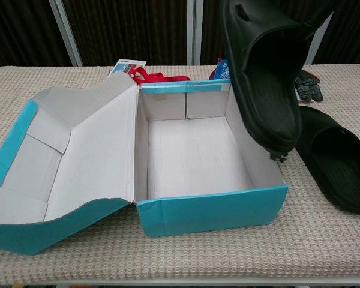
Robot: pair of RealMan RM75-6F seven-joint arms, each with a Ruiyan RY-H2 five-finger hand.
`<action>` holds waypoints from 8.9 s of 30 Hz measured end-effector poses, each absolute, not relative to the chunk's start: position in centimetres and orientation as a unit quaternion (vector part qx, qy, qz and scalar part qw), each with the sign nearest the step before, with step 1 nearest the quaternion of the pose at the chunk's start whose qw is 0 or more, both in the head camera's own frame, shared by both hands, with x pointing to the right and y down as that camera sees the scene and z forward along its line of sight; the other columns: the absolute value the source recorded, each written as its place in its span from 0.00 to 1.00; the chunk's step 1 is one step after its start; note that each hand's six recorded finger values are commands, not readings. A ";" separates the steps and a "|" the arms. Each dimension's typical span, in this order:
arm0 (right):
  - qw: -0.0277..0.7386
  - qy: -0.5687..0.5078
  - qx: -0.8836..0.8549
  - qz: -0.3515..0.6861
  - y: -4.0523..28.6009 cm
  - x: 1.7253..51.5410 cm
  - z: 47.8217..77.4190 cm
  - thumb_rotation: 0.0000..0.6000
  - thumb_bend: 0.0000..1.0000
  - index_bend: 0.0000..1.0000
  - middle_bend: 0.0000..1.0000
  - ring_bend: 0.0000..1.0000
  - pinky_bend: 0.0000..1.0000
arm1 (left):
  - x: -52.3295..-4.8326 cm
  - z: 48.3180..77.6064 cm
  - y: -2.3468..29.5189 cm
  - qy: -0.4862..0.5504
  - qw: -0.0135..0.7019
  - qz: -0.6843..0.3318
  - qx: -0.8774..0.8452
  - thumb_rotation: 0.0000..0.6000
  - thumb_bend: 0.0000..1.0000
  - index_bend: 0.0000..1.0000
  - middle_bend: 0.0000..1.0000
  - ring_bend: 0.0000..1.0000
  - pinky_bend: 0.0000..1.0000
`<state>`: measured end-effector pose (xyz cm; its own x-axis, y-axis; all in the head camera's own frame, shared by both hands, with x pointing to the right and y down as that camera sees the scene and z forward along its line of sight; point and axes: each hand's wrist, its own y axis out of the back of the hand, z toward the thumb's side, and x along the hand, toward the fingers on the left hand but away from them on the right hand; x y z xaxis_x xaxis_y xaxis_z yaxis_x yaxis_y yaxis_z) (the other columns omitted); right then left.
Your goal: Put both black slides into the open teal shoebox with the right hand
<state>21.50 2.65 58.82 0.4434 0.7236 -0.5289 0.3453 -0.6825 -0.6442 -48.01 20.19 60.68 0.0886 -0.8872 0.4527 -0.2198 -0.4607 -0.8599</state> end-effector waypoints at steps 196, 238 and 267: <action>0.231 -0.120 -0.659 0.705 4.7 31.3 68.4 1.00 0.00 0.03 0.14 0.00 0.11 | -49.1 60.9 20.5 0.416 0.314 -0.532 -0.667 1.00 0.14 0.24 0.23 0.13 0.20; 0.235 -0.101 -0.639 0.726 5.5 30.9 71.7 1.00 0.03 0.31 0.34 0.06 0.11 | -49.3 61.2 20.6 0.413 0.305 -0.538 -0.668 1.00 0.15 0.24 0.24 0.13 0.20; 0.293 -0.288 -0.726 0.551 0.9 27.5 59.3 1.00 0.07 0.44 0.42 0.15 0.16 | -48.6 61.3 20.3 0.410 0.308 -0.535 -0.671 1.00 0.14 0.24 0.24 0.13 0.20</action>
